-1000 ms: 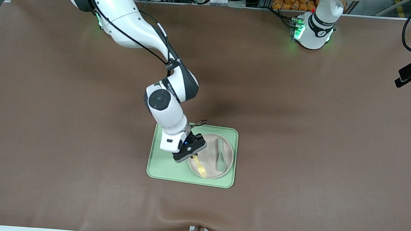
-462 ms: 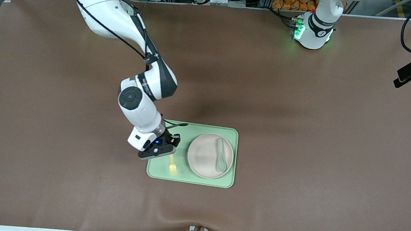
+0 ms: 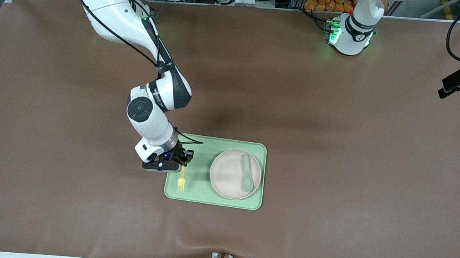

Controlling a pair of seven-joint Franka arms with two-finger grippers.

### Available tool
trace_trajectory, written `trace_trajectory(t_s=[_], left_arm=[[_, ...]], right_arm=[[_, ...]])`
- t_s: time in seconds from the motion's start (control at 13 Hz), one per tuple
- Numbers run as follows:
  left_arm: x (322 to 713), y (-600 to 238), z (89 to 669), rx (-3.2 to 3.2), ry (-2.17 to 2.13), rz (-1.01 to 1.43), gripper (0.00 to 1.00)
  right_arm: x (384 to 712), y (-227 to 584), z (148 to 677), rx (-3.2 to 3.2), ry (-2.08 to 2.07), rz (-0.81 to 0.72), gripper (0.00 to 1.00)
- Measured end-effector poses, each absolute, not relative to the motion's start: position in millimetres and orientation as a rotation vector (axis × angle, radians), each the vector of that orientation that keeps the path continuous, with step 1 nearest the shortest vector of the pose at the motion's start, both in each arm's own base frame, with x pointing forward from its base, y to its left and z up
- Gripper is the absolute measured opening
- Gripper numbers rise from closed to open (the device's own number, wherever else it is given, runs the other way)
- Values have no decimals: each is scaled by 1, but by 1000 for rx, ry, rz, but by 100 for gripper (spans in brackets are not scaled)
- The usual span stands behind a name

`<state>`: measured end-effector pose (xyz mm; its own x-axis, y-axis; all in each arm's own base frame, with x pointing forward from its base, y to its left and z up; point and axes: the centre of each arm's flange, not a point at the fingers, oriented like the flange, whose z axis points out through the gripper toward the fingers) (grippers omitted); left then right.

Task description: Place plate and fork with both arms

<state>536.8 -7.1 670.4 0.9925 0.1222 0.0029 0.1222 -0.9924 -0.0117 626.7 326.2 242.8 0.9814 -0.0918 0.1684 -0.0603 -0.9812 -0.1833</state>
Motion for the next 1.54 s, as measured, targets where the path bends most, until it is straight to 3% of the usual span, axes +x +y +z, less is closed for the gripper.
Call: trace_trajectory(t_s=[0.77, 0.92, 1.31, 1.38, 1.54], left_arm=[[537, -10, 670, -3124, -185, -3, 100], [537, -10, 670, -3124, -185, -1, 100], [537, -11, 669, -3124, -181, 1, 100], [537, -11, 669, -3124, -180, 2, 100], [537, -11, 668, -3124, -180, 4, 100]], right_arm=[[609, 320, 204, -2946, 168, -292, 20], [611, 317, 204, -2944, 179, -299, 38], [615, 310, 213, -2971, 206, -226, 95], [620, 305, 222, -2977, 217, -206, 100], [628, 292, 246, -2984, 232, -178, 100]])
